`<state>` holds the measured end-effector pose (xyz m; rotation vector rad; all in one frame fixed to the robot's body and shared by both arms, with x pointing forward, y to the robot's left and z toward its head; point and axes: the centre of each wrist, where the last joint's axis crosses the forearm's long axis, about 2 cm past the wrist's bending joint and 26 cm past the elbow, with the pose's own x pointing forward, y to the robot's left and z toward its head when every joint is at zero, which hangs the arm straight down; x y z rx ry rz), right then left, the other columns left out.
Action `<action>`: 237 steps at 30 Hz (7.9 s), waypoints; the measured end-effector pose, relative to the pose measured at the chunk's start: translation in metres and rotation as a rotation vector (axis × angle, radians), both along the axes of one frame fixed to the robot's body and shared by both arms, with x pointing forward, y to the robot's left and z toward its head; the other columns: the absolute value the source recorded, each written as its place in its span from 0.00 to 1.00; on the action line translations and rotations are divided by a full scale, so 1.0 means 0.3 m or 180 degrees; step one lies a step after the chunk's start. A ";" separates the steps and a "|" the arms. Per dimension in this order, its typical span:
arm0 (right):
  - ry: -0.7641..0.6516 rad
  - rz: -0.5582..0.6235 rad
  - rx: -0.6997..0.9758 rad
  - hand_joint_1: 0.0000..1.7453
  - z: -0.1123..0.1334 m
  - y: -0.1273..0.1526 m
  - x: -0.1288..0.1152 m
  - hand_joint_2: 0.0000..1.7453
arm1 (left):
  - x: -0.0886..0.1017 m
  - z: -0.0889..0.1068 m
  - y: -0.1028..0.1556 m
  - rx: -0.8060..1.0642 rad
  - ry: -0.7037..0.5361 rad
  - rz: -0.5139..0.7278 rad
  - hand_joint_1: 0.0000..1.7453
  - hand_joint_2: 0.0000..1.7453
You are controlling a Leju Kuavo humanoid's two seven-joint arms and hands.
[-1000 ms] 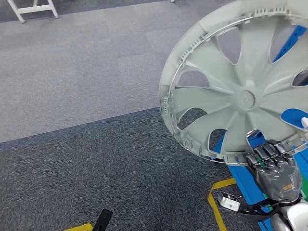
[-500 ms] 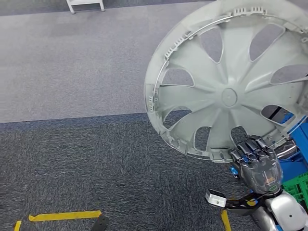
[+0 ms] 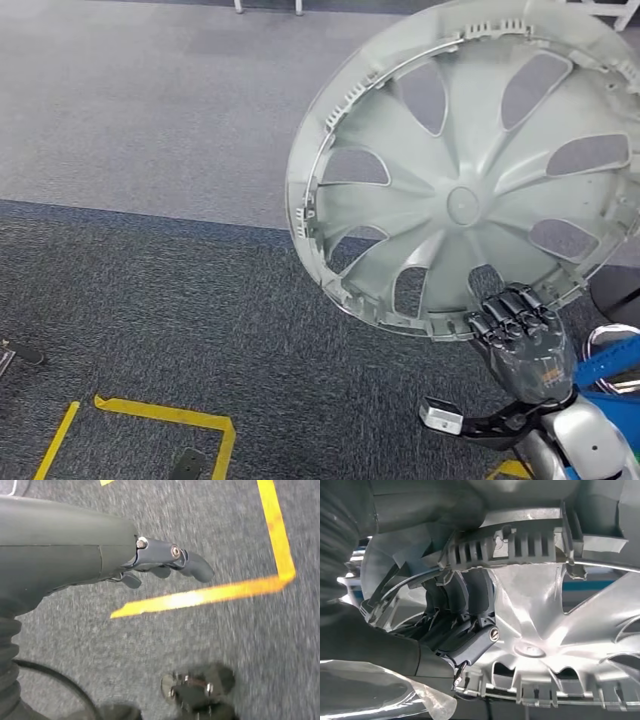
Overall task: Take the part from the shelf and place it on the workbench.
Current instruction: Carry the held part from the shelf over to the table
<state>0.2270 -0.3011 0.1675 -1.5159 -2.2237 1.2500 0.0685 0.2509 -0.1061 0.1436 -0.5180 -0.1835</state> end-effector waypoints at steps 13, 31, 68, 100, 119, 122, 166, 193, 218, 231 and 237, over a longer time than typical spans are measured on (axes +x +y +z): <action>-0.0032 0.0142 -0.0068 1.00 0.013 -0.036 0.073 1.00 | 0.016 0.003 0.000 0.0034 -0.0139 0.0236 0.00 1.00; -0.0178 -0.0029 -0.0088 1.00 0.040 -0.093 0.034 1.00 | 0.024 0.004 0.014 0.0058 -0.0144 0.0398 0.00 1.00; -0.0128 0.0008 -0.0018 1.00 0.032 -0.059 0.046 1.00 | 0.001 0.000 0.013 0.0039 -0.0087 0.0482 0.00 1.00; -0.0034 0.0063 0.0064 1.00 0.012 -0.052 0.035 1.00 | 0.016 0.002 0.013 0.0031 -0.0055 0.0401 0.00 1.00; 0.0003 0.0123 0.0174 1.00 0.008 -0.052 0.034 1.00 | 0.012 0.001 0.016 0.0075 -0.0007 0.0402 0.00 1.00; 0.0009 0.0179 0.0227 1.00 0.009 -0.050 0.037 1.00 | 0.004 0.000 0.016 0.0074 0.0036 0.0399 0.00 1.00; 0.0102 0.0196 0.0285 1.00 -0.013 -0.053 0.045 1.00 | 0.020 0.002 0.014 -0.0013 0.0041 0.0388 0.00 1.00; 0.0158 0.0234 0.0507 1.00 -0.024 -0.037 0.029 1.00 | 0.010 0.001 0.006 -0.0104 0.0032 0.0367 0.00 1.00; 0.0175 0.0271 0.0653 1.00 -0.020 -0.024 0.033 1.00 | 0.009 0.001 0.000 -0.0109 0.0024 0.0389 0.00 1.00; 0.0214 0.0260 0.0667 1.00 -0.027 -0.021 0.025 1.00 | 0.010 0.002 -0.005 -0.0121 0.0023 0.0342 0.00 1.00; 0.0230 0.0257 0.0672 1.00 -0.031 -0.020 0.020 1.00 | -0.001 0.000 -0.009 -0.0121 0.0042 0.0312 0.00 1.00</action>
